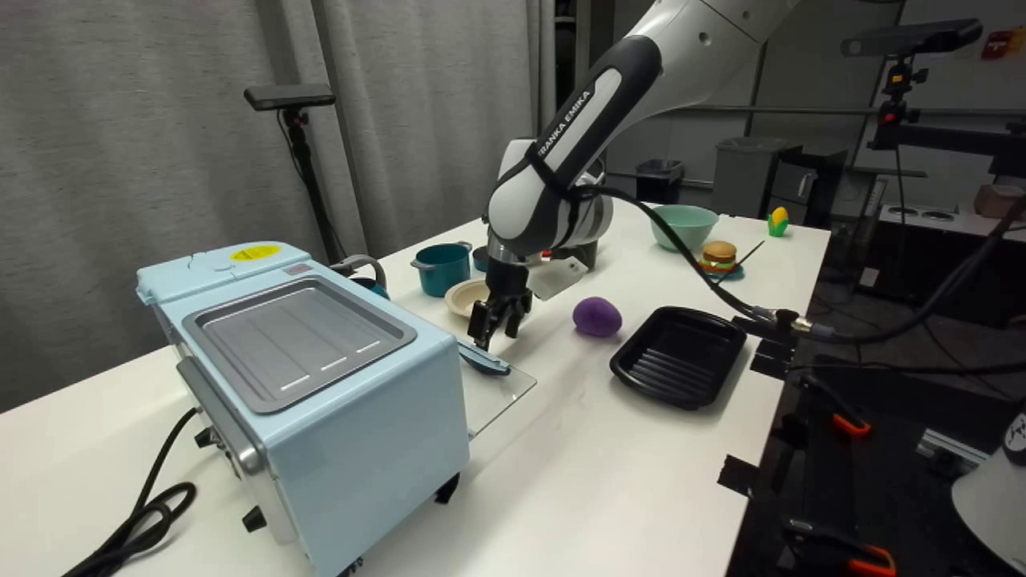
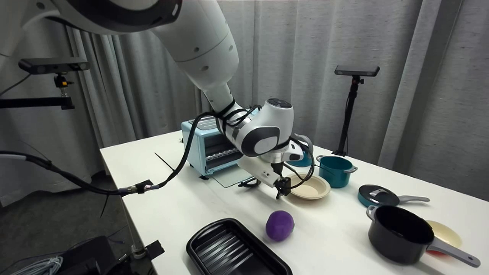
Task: Close the toaster oven.
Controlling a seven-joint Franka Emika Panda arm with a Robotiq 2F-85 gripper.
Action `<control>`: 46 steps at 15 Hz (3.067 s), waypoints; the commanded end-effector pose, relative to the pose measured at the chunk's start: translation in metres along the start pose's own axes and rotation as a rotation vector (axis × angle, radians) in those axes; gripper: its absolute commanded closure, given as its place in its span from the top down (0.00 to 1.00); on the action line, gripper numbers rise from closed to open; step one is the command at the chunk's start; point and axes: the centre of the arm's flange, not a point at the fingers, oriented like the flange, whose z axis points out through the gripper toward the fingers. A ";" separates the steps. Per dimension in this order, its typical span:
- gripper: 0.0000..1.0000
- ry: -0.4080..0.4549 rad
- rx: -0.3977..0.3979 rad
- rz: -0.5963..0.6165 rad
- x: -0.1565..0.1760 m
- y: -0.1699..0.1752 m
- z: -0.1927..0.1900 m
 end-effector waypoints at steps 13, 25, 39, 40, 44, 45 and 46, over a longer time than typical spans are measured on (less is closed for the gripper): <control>1.00 0.048 0.066 0.029 0.020 -0.017 -0.016; 1.00 0.091 0.079 0.009 0.041 -0.034 -0.043; 1.00 0.126 0.130 0.002 0.058 -0.060 -0.066; 1.00 0.126 0.132 -0.001 0.058 -0.063 -0.065; 1.00 0.129 0.140 -0.008 0.061 -0.067 -0.072; 1.00 0.130 0.143 -0.011 0.061 -0.069 -0.073; 1.00 0.129 0.147 -0.013 0.062 -0.071 -0.075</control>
